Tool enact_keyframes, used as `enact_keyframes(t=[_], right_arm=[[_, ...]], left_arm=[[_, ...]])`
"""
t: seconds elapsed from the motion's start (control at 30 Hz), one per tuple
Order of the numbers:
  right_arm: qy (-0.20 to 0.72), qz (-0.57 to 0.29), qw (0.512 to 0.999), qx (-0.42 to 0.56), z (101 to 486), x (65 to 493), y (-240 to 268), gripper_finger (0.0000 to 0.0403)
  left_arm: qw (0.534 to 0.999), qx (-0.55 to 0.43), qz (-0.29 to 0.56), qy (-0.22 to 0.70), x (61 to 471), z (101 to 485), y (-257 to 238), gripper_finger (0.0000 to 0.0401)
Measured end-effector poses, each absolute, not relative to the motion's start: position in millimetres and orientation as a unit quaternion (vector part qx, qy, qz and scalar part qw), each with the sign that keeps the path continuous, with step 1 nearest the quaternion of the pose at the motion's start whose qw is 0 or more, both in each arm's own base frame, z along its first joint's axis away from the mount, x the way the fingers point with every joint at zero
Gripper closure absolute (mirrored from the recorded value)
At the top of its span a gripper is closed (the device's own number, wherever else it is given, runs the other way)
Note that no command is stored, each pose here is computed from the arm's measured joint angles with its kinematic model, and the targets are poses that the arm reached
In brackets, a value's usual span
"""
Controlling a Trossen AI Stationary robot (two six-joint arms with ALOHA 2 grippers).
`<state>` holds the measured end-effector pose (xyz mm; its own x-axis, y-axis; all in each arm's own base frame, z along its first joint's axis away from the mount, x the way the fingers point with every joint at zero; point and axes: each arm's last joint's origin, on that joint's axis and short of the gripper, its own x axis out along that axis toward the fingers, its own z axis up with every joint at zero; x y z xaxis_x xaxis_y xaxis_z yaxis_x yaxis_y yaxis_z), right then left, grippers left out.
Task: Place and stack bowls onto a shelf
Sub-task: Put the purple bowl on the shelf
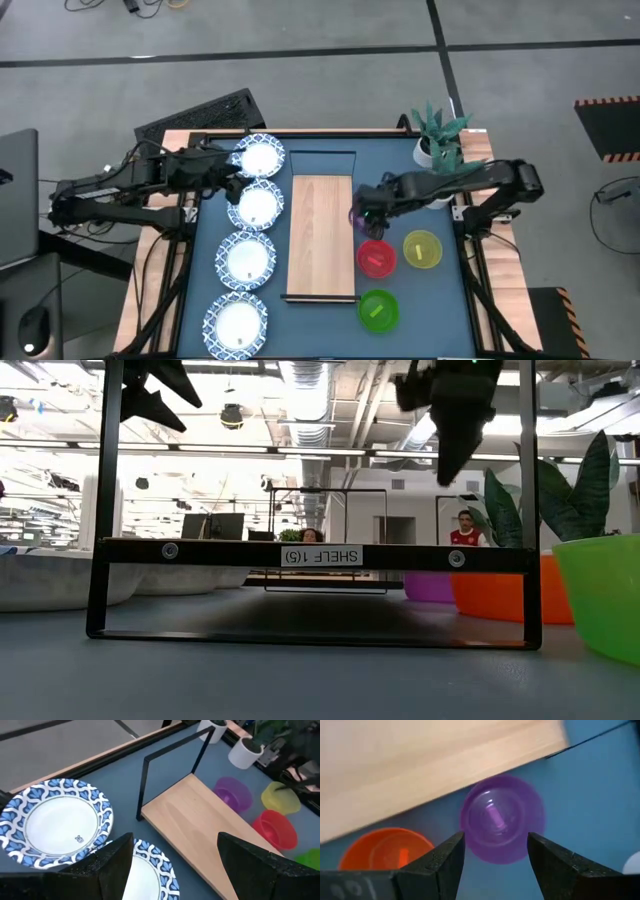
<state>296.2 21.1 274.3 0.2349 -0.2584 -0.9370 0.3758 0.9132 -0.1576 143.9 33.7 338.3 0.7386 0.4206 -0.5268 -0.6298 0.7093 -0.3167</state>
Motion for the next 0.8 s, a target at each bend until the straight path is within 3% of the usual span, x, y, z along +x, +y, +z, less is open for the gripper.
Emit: enact_keyframes(t=[0.2, 0.8], right_arm=[[0.615, -0.135, 0.774, 0.066, 234, 312, 36, 0.0163], [0.622, -0.158, 0.761, 0.097, 189, 315, 6, 0.0164]], left_arm=[[0.903, -0.245, 0.29, 0.201, 138, 342, 33, 0.0129], [0.909, -0.236, 0.289, 0.186, 126, 346, 31, 0.0129]])
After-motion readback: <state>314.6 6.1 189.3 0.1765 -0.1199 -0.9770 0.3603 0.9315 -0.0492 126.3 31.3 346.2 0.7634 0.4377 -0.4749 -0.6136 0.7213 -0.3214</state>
